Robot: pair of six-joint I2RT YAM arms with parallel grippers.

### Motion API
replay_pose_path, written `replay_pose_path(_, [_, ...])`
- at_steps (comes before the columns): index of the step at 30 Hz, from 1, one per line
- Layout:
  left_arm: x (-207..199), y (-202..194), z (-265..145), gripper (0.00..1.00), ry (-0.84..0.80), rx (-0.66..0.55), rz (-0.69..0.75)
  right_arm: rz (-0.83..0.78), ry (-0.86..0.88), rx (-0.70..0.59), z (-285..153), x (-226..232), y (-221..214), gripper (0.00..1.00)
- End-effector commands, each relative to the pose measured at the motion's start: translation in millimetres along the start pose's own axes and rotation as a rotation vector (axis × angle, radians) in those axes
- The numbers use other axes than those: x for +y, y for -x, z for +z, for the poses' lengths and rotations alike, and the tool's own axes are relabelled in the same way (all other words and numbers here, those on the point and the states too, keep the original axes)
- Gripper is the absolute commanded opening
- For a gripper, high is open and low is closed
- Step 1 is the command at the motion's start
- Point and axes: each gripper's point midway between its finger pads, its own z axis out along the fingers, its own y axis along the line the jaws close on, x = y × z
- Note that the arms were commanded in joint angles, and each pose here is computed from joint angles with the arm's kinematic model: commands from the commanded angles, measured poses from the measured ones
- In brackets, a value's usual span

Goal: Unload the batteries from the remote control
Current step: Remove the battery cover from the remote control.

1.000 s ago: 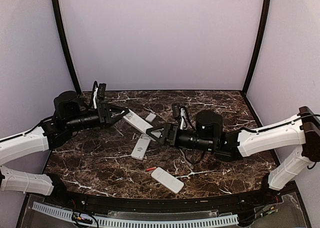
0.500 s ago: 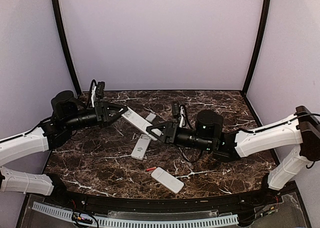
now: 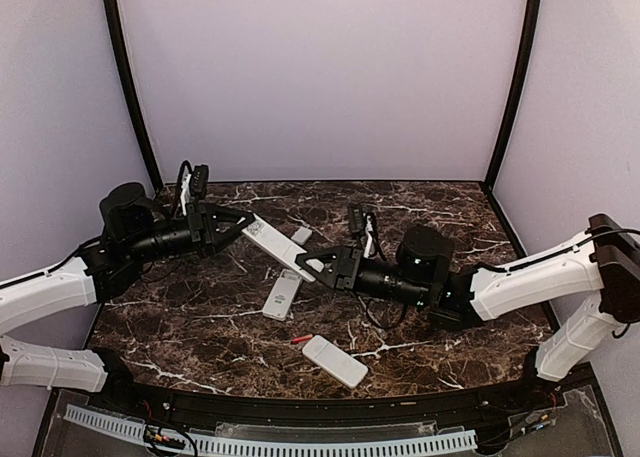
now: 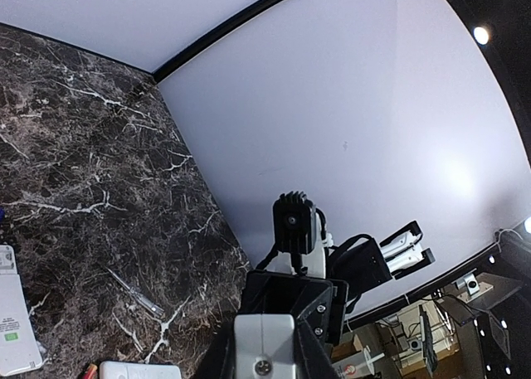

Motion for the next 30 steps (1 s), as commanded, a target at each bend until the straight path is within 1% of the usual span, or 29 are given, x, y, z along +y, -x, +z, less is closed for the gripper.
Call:
replay_pose_path(1, [-29,17,-14,0.00,-0.105,-0.076,0.040,0.042,-0.126,0.034,-9,-43,-18,0.25])
replay_pose_path(13, [-22,24,-21,0.00,-0.109,-0.103,0.013,0.052,-0.143,0.055,-16,-50,-26,0.24])
replay_pose_path(15, [-20,23,-20,0.00,-0.106,-0.098,0.013,0.051,-0.129,0.054,-15,-47,-25,0.26])
replay_pose_path(17, [-18,21,-19,0.00,-0.102,-0.089,0.012,0.039,-0.097,0.047,-12,-37,-20,0.34])
replay_pose_path(21, [-14,19,-18,0.00,-0.108,-0.084,0.007,0.011,-0.034,0.024,-3,-13,-8,0.62])
replay_pose_path(24, [-14,18,-18,0.00,-0.110,-0.086,0.006,-0.007,0.000,0.004,2,-2,0,0.75])
replay_pose_path(27, [-12,17,-17,0.00,-0.108,-0.082,0.004,-0.021,0.044,-0.007,8,10,6,0.80])
replay_pose_path(30, [-13,17,-16,0.00,-0.121,-0.077,0.001,-0.030,0.060,-0.027,12,15,12,0.81])
